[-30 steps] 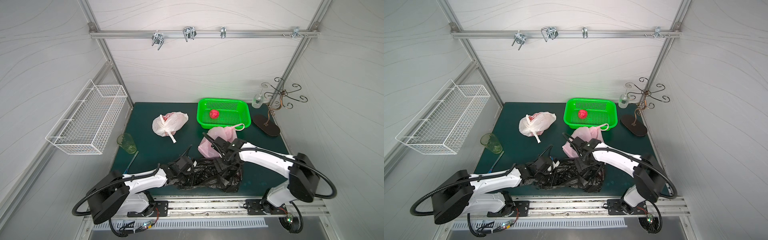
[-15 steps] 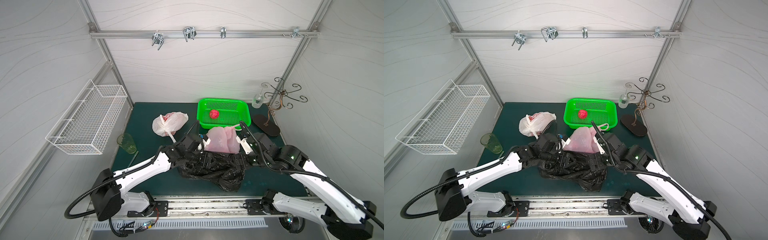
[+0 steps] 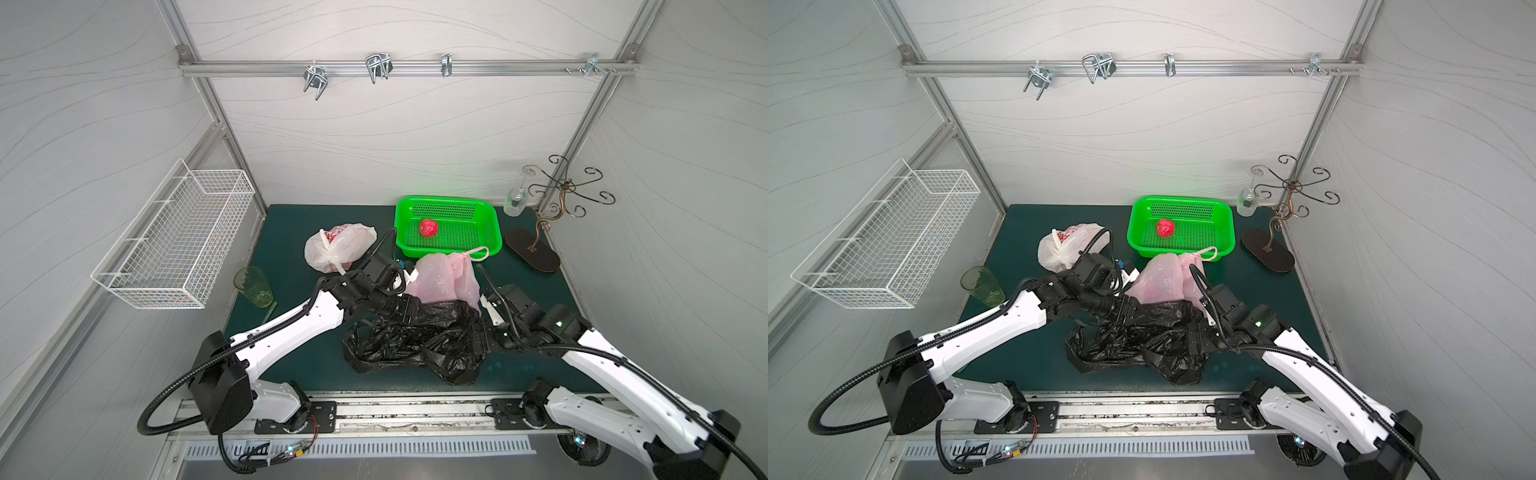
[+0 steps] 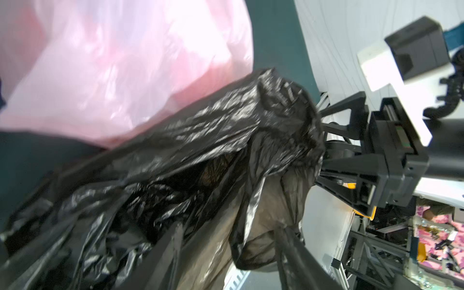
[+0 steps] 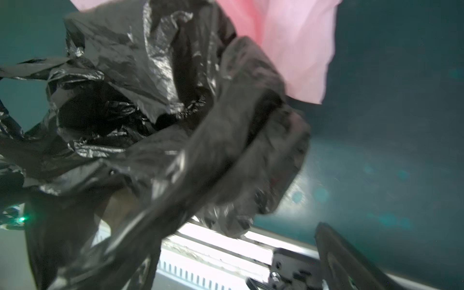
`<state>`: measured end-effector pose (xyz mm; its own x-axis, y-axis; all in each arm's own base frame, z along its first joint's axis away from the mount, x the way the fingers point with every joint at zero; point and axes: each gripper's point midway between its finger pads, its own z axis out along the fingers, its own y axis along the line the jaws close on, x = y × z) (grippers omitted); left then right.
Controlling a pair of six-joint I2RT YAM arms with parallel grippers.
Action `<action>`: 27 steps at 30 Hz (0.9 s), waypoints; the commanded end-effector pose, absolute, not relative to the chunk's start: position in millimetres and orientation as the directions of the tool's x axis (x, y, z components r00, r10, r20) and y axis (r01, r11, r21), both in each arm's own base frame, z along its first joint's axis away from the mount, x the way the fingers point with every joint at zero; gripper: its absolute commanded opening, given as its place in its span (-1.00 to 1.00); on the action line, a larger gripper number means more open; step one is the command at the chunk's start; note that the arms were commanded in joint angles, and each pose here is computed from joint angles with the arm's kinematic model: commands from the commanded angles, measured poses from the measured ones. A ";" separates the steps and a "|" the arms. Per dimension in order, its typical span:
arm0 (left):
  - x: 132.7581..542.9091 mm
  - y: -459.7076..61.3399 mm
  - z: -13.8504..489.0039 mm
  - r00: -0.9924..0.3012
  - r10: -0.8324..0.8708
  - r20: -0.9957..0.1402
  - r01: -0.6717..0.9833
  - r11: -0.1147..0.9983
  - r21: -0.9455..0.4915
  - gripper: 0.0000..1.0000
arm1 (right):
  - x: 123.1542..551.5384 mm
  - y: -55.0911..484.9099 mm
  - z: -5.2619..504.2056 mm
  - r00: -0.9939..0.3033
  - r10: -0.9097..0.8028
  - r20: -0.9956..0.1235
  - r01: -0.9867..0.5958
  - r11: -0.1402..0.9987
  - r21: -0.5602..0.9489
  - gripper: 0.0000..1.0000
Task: Untie the knot of a plastic bag & take out the apple
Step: Adjust the plastic bag at the center of the board.
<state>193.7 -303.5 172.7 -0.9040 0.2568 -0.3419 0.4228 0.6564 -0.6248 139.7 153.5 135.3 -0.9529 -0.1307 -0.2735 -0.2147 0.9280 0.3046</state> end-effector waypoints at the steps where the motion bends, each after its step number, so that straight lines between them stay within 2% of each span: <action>1: 185.0 -299.8 161.0 -0.916 0.237 -0.322 0.397 0.643 -0.655 0.20 | 164.1 193.9 142.4 -0.935 -0.109 -0.337 -0.257 0.863 0.435 0.91; 5: 176.7 -294.9 135.8 -0.930 0.217 -0.298 0.367 0.631 -0.683 0.16 | 183.1 204.5 129.0 -0.932 -0.140 -0.333 -0.273 0.877 0.396 0.77; 7: 173.3 -294.1 125.5 -0.934 0.215 -0.287 0.357 0.624 -0.695 0.14 | 187.9 206.3 125.5 -0.932 -0.164 -0.324 -0.284 0.884 0.370 0.54; 9: 170.0 -292.3 111.0 -0.938 0.216 -0.271 0.346 0.627 -0.698 0.12 | 191.8 206.1 128.9 -0.928 -0.176 -0.328 -0.292 0.891 0.348 0.17; 11: 167.2 -288.1 93.6 -0.941 0.220 -0.256 0.337 0.643 -0.688 0.10 | 196.8 203.7 140.3 -0.920 -0.179 -0.350 -0.298 0.898 0.324 -0.33; 14: 164.5 -281.8 71.8 -0.947 0.219 -0.236 0.321 0.667 -0.672 0.09 | 202.7 199.0 165.3 -0.903 -0.211 -0.375 -0.327 0.903 0.279 -0.96; 19: 166.3 -278.2 60.7 -0.945 0.215 -0.247 0.326 0.683 -0.653 0.08 | 205.2 202.9 229.1 -0.867 -0.274 -0.416 -0.404 0.876 0.265 -1.00; 23: 169.8 -280.2 63.5 -0.940 0.207 -0.273 0.339 0.674 -0.656 0.08 | 189.9 229.0 273.4 -0.859 -0.327 -0.393 -0.479 0.784 0.395 -1.00; 27: 172.0 -281.8 62.1 -0.939 0.194 -0.283 0.338 0.669 -0.662 0.08 | 167.0 261.6 291.0 -0.844 -0.409 -0.346 -0.535 0.680 0.501 -1.00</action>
<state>161.5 -276.1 57.5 -0.9479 0.2182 -0.2322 0.3182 0.6854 -0.6549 205.3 250.5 299.4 -0.8296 -0.2866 -0.4792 -0.5054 0.7501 0.4264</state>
